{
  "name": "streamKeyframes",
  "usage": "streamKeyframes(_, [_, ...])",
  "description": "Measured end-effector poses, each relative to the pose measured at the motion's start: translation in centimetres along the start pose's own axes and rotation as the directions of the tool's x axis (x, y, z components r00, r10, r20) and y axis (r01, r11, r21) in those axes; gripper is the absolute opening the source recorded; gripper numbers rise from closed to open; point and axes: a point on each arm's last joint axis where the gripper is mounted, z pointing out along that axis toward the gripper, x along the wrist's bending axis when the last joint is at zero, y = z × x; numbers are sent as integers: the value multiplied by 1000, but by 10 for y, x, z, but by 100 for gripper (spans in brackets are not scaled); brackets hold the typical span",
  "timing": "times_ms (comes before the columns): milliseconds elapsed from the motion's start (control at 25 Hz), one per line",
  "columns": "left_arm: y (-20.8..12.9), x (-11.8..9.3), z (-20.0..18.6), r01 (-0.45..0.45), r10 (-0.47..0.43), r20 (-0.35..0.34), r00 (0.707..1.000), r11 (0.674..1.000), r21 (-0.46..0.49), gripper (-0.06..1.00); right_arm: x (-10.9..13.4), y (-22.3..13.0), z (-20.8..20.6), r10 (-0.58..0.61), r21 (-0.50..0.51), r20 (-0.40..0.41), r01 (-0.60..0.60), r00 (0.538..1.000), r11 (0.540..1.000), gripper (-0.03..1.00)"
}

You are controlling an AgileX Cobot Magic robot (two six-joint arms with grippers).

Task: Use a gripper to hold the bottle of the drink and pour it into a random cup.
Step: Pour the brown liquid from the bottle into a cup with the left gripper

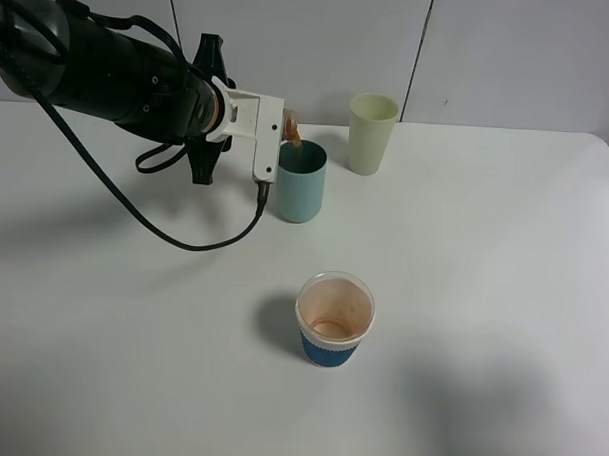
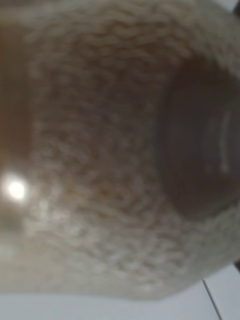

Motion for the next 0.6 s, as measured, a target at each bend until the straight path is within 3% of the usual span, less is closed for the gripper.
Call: streamKeyframes(600, [1, 2, 0, -47, 47, -20, 999, 999, -4, 34, 0, 0, 0, 0, 0, 0, 0, 1000, 1000, 100])
